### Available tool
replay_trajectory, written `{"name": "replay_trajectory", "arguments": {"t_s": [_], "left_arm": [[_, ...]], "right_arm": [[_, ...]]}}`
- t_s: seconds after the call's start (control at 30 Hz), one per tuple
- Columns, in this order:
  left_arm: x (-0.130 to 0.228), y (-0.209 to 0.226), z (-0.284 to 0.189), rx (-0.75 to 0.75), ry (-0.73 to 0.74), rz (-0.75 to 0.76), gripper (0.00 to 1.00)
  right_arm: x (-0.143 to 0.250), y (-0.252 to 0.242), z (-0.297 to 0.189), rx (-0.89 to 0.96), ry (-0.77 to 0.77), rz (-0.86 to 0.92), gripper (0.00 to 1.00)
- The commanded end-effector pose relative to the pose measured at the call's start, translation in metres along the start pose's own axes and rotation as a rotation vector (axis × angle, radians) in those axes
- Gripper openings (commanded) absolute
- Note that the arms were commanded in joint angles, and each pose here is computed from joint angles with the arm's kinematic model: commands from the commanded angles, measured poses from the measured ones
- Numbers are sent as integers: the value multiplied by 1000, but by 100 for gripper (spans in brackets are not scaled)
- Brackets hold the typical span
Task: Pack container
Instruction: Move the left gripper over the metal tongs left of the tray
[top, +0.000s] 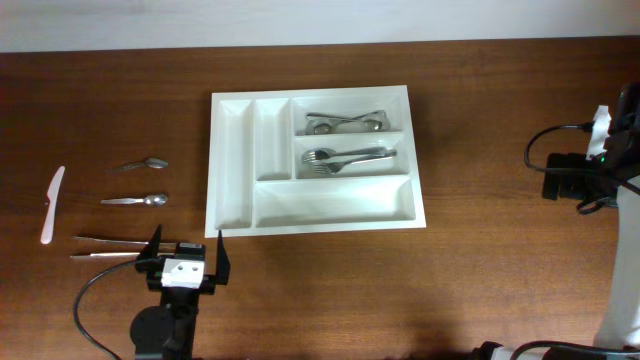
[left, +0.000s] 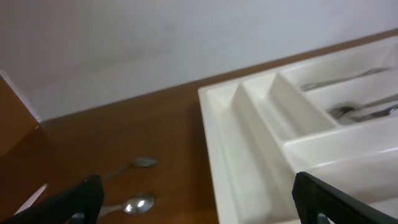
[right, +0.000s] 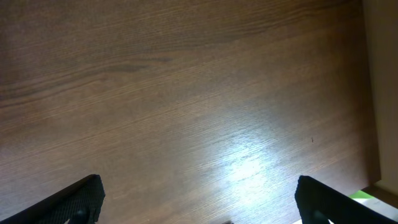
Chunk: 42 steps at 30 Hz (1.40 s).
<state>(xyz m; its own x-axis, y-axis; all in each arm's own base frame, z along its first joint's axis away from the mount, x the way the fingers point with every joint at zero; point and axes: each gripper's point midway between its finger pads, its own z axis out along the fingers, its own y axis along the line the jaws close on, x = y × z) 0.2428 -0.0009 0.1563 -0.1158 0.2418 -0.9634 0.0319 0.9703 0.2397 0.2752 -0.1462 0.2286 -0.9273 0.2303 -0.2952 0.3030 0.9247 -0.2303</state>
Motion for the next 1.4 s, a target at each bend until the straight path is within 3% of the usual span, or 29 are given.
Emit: {"name": "replay_trajectory", "arguments": {"t_s": [0.0, 0.23, 0.33, 0.47, 0.67, 0.77, 0.9, 1.0, 1.27, 1.37], "left_arm": [[-20, 27, -9, -118, 23, 3, 99], [-42, 54, -7, -159, 248, -94, 99], [-63, 58, 6, -101, 341, -118, 99], [-97, 51, 37, 36, 384, -155, 99], [-101, 53, 76, 73, 419, -175, 99], [-105, 70, 88, -16, 465, -283, 99], [-100, 100, 88, -124, 632, -377, 99], [-101, 101, 91, -93, 719, -409, 99], [-91, 94, 106, -59, 751, -463, 99], [-82, 113, 100, -288, 759, -713, 99]], "right_arm": [[2, -5, -5, 19, -14, 16, 99], [2, -5, -5, 19, -14, 16, 99], [2, -5, -5, 19, -14, 16, 99], [2, -5, -5, 19, -14, 16, 99], [2, -5, -5, 19, -14, 16, 99], [2, -5, -5, 19, -14, 16, 99], [2, -5, -5, 19, -14, 16, 99], [2, -5, -5, 19, -14, 17, 99], [2, -5, -5, 19, -14, 17, 99], [2, -5, -5, 19, -14, 16, 99]]}}
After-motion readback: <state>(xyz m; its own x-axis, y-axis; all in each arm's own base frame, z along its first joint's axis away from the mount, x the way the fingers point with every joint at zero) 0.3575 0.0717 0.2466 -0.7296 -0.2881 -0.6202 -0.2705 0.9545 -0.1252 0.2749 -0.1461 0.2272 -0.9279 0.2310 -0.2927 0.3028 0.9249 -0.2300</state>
